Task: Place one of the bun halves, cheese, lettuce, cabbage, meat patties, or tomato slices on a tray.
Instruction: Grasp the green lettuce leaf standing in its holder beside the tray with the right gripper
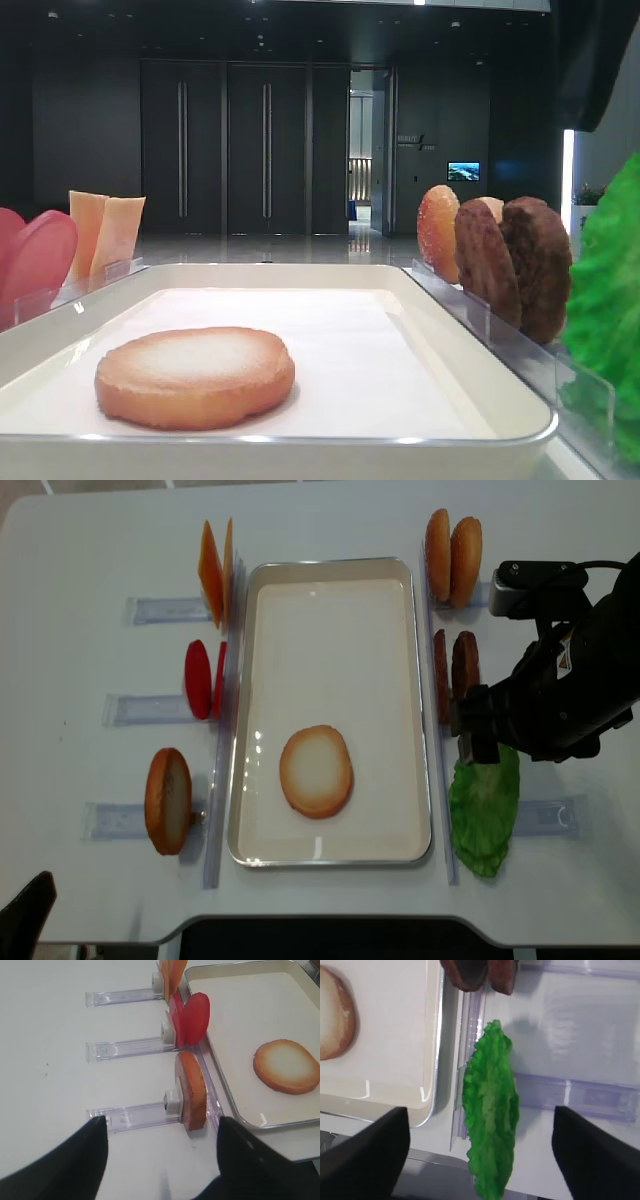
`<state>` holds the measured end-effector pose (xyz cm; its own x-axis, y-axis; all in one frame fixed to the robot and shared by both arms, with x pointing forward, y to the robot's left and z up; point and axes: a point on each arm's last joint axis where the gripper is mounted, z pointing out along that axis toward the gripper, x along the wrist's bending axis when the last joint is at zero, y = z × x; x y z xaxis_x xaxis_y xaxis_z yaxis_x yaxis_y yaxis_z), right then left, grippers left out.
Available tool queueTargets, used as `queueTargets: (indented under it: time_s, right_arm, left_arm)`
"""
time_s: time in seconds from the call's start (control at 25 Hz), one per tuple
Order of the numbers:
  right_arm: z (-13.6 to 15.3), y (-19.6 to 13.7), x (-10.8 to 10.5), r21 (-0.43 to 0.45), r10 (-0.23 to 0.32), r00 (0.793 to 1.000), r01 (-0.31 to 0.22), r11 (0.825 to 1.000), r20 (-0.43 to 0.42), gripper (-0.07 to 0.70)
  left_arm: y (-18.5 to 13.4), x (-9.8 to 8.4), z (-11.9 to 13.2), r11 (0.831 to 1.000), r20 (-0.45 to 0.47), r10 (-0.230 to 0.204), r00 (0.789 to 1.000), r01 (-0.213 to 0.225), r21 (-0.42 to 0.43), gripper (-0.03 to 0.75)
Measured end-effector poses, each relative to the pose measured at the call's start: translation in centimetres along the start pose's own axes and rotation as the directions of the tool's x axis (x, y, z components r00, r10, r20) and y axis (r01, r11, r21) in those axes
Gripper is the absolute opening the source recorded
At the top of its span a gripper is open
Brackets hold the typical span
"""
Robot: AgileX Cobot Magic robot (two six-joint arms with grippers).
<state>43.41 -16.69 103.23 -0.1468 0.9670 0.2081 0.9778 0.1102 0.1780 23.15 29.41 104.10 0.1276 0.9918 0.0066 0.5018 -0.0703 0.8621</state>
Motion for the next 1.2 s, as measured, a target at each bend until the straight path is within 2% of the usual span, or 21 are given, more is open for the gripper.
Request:
queueTargets:
  time_s: [0.88,1.0,1.2]
  right_arm:
    - [0.63,0.02,0.46,0.042,0.019,0.999,-0.018,0.999,-0.037,0.547]
    - [0.63,0.0,0.44,0.043,0.019,0.999,-0.017,0.999,-0.036,0.476]
    - [0.64,-0.14,0.14,0.058,0.005,1.0,-0.005,0.998,-0.003,0.22]
  left_arm:
    - [0.0,0.0,0.0,1.0,0.0,0.0,1.0,0.0,0.0,0.517]
    - [0.0,0.0,0.0,1.0,0.0,0.0,1.0,0.0,0.0,0.517]
    - [0.0,0.0,0.0,1.0,0.0,0.0,1.0,0.0,0.0,0.517]
